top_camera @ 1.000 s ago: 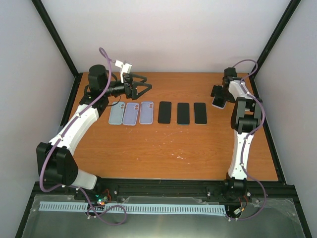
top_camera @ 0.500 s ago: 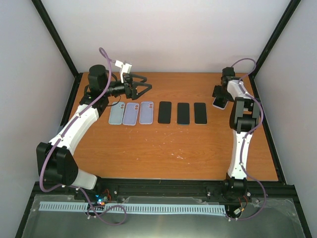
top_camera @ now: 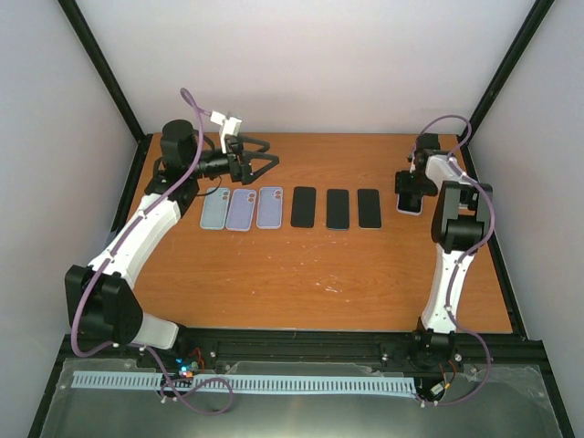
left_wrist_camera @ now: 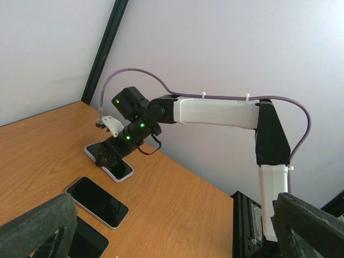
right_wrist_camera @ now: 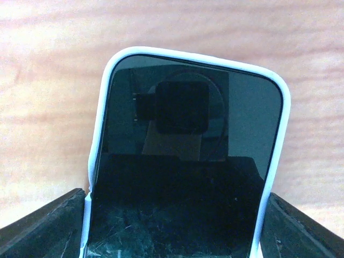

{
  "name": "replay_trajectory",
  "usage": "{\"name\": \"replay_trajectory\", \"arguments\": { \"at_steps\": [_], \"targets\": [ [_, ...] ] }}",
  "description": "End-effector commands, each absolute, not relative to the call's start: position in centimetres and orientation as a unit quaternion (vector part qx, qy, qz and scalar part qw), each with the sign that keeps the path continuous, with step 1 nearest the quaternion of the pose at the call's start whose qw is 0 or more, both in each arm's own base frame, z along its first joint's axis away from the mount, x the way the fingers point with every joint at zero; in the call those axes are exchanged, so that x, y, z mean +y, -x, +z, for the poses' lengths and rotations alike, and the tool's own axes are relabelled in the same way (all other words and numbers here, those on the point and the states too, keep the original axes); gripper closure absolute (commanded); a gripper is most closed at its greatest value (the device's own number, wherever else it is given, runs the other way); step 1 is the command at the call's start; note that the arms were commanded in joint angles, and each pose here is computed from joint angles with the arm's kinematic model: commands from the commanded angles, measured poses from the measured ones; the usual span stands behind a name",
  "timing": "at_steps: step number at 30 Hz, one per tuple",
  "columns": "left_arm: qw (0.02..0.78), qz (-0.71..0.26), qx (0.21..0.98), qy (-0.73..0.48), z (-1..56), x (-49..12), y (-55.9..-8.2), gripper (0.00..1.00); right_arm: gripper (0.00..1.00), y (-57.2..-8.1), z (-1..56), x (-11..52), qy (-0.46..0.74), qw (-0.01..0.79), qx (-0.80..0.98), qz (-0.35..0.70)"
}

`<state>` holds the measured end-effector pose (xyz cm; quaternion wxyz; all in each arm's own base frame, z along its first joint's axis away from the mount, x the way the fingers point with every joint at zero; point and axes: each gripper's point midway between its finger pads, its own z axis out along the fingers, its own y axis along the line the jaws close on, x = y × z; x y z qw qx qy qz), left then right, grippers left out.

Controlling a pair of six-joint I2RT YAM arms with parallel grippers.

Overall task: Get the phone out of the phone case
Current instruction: Pick up the phone at the center of the board.

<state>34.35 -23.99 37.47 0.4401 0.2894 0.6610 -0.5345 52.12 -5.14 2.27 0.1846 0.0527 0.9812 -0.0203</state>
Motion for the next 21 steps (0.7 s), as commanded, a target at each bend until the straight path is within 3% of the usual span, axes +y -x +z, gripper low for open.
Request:
{"name": "replay_trajectory", "arguments": {
  "at_steps": [1,13,21],
  "targets": [
    [0.458,-0.523,0.653,-0.3,38.3,-23.5,-33.8,0.0,0.36,-50.4,5.2,-4.3,0.029,0.195,0.98,0.009],
    [0.463,-0.508,0.66,-0.303,37.7,-23.0,-33.6,0.0,0.43,-46.0,8.8,-1.7,0.178,0.231,0.956,0.037],
    [0.449,-0.504,0.678,-0.291,36.0,-22.5,-33.6,0.0,0.45,-41.1,13.2,3.6,0.315,0.294,0.896,0.106]
  ]
}}
